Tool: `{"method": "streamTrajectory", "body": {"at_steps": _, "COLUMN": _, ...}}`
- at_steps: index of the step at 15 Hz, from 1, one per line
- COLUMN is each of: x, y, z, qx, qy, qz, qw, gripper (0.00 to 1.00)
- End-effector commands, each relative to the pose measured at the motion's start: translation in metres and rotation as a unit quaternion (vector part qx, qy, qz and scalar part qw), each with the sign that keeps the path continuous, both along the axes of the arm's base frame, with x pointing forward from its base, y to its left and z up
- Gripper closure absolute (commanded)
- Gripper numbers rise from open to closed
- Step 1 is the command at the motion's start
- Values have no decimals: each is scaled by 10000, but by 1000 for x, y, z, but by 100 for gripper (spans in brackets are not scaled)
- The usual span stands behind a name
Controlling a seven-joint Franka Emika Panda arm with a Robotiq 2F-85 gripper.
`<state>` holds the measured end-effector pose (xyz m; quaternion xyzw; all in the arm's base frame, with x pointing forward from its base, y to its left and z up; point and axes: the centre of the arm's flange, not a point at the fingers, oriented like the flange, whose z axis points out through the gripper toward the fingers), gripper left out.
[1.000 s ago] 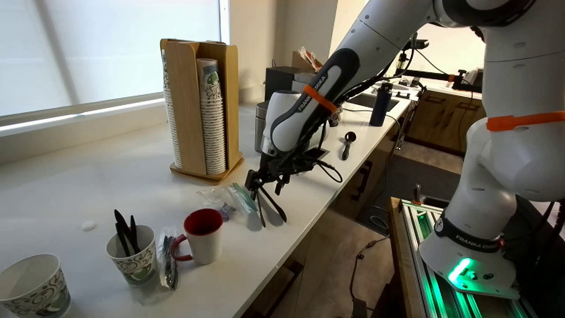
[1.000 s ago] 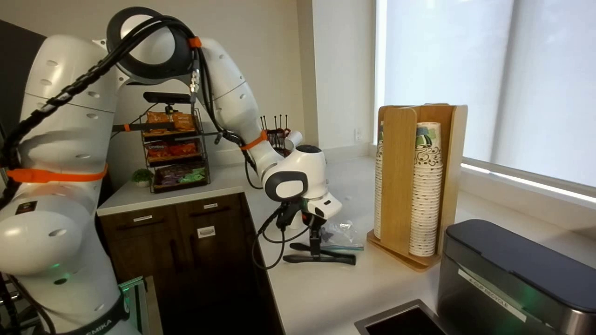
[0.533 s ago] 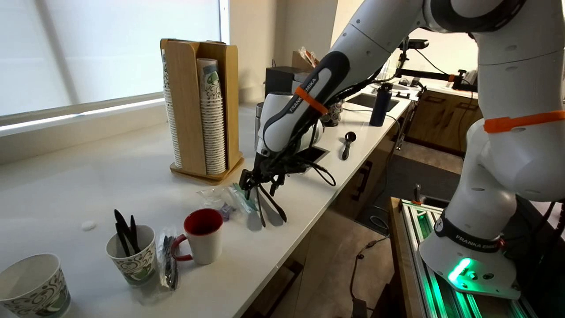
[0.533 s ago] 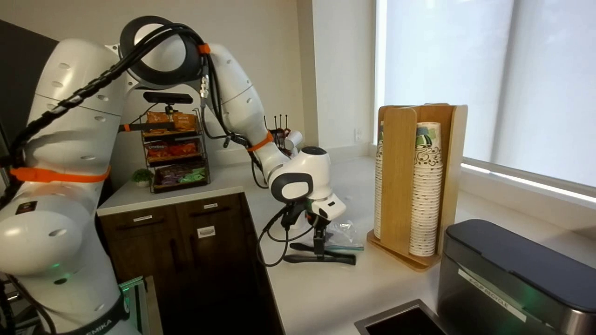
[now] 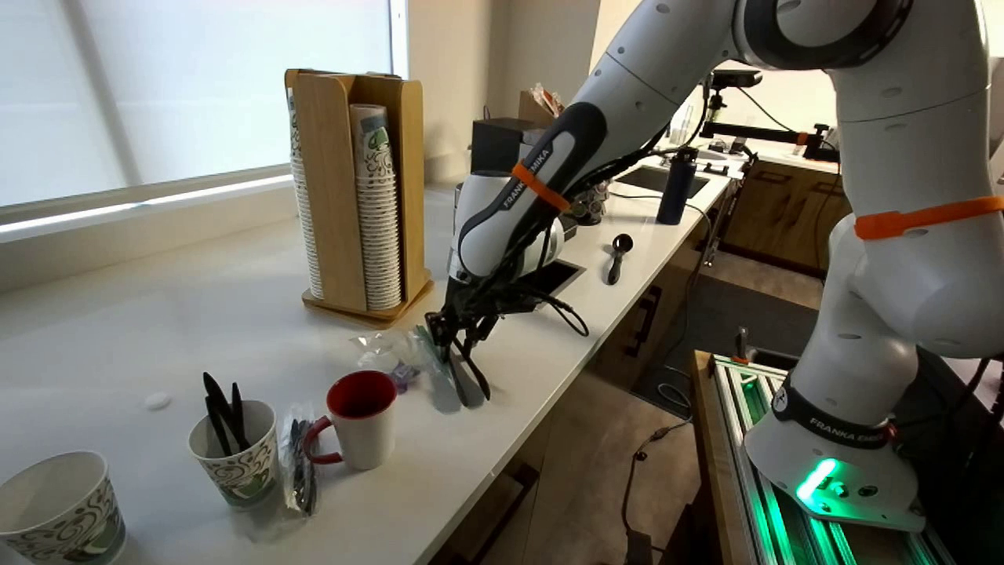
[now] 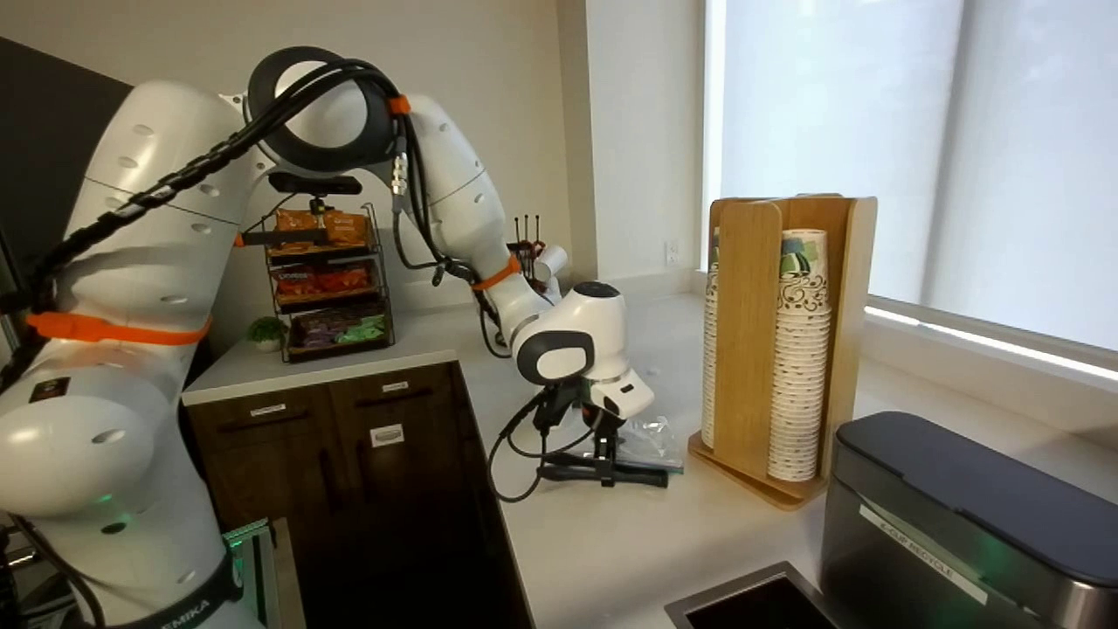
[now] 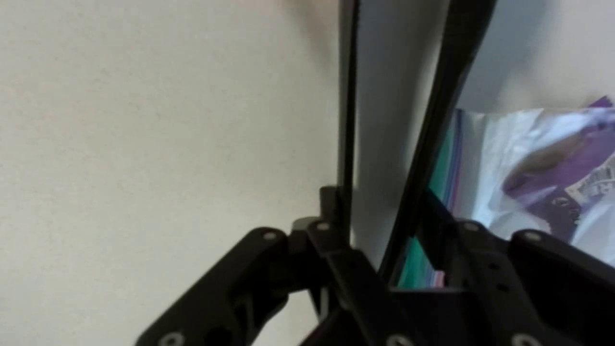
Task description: Put the black tongs in the paper cup on the right
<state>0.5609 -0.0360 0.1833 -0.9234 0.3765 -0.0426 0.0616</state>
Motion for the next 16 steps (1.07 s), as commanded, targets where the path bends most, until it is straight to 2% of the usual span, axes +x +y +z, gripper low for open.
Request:
{"method": "streamTrajectory", "body": {"at_steps": 1, "x": 2, "y": 3, "z": 0, "qx": 42, "qy": 43, "qz": -119, "qw": 9999, "gripper": 87}}
{"method": "streamTrajectory", "body": {"at_steps": 5, "x": -6, "y": 4, "z": 9, "qx": -39, "qy": -70, "qz": -94, "qw": 9999, "gripper": 95}}
{"method": "streamTrajectory", "body": {"at_steps": 6, "x": -11, "y": 4, "z": 13, "qx": -88, "qy": -135, "qz": -55, "qw": 9999, "gripper": 93}}
{"method": "streamTrajectory", "body": {"at_steps": 10, "x": -31, "y": -2, "z": 43, "qx": -308, "qy": -847, "qz": 207, "qw": 9957, "gripper": 93}}
{"method": "streamTrajectory", "body": {"at_steps": 13, "x": -35, "y": -1, "z": 65, "qx": -592, "qy": -1612, "qz": 537, "qw": 9837, "gripper": 93}}
{"method": "streamTrajectory", "body": {"at_steps": 16, "x": -29, "y": 13, "z": 84, "qx": -821, "qy": -2414, "qz": 899, "qw": 9628, "gripper": 93}}
